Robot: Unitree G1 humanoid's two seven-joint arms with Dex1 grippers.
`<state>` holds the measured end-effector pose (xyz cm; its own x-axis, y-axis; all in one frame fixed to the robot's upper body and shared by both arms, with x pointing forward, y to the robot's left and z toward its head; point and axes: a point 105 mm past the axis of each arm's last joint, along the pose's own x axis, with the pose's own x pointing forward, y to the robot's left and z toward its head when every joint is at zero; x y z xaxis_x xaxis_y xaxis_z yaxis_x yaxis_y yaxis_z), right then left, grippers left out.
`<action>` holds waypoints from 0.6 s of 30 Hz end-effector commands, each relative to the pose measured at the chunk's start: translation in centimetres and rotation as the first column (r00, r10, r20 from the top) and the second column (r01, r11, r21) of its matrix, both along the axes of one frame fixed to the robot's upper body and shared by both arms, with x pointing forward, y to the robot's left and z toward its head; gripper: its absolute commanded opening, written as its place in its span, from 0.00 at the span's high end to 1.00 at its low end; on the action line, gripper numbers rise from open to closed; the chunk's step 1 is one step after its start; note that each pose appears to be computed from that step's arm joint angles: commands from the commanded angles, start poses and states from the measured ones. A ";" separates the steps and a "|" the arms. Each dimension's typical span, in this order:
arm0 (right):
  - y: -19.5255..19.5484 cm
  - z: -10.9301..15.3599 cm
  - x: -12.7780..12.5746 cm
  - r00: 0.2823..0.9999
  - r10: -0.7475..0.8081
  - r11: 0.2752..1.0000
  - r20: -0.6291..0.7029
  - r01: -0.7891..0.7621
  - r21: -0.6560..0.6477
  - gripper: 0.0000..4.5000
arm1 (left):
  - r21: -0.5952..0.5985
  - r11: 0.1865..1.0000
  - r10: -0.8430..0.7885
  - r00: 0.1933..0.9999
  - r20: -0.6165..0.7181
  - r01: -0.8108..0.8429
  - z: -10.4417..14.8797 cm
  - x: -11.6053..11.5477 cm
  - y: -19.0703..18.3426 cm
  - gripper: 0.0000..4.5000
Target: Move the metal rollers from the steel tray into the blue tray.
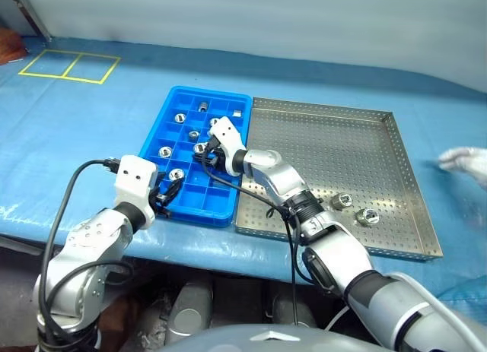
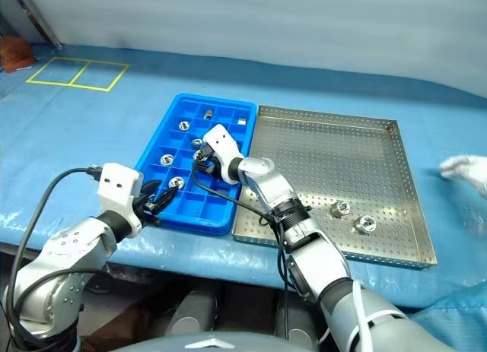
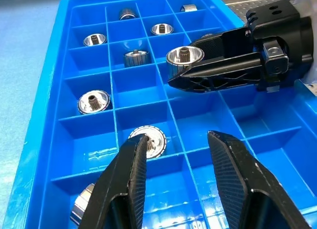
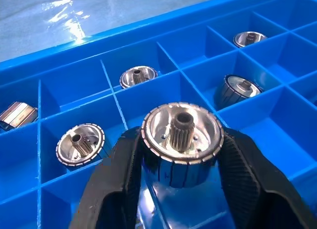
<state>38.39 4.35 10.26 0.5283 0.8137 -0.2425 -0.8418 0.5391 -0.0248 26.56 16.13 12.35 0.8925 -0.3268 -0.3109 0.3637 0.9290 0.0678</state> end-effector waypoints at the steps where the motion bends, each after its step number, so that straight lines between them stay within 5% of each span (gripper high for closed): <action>1: -0.6 2.6 0.3 0.995 -0.034 0.997 0.089 0.027 0.073 0.20 | -0.016 0.999 -0.047 0.998 0.030 0.047 0.6 0.4 -1.0 0.54; 8: -6.3 5.4 -1.2 0.963 -0.182 0.979 0.200 0.159 0.128 0.20 | -0.066 0.981 -0.178 0.982 0.064 0.183 1.2 1.9 -4.3 0.54; 12: -11.6 3.9 -3.5 0.938 -0.285 0.958 0.197 0.285 0.026 0.20 | -0.096 0.955 -0.271 0.958 0.092 0.280 1.7 2.9 -6.8 0.54; 18: -19.0 1.2 -5.5 0.835 -0.535 0.833 0.128 0.547 -0.089 0.20 | -0.097 0.897 -0.425 0.901 0.088 0.432 1.5 4.0 -10.4 0.54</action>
<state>33.04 -13.53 10.09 0.8665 0.4140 -0.2788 -0.4667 0.8701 -0.1586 30.47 6.76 13.21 0.7024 -0.6740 -0.2287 0.6910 0.7228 -0.0081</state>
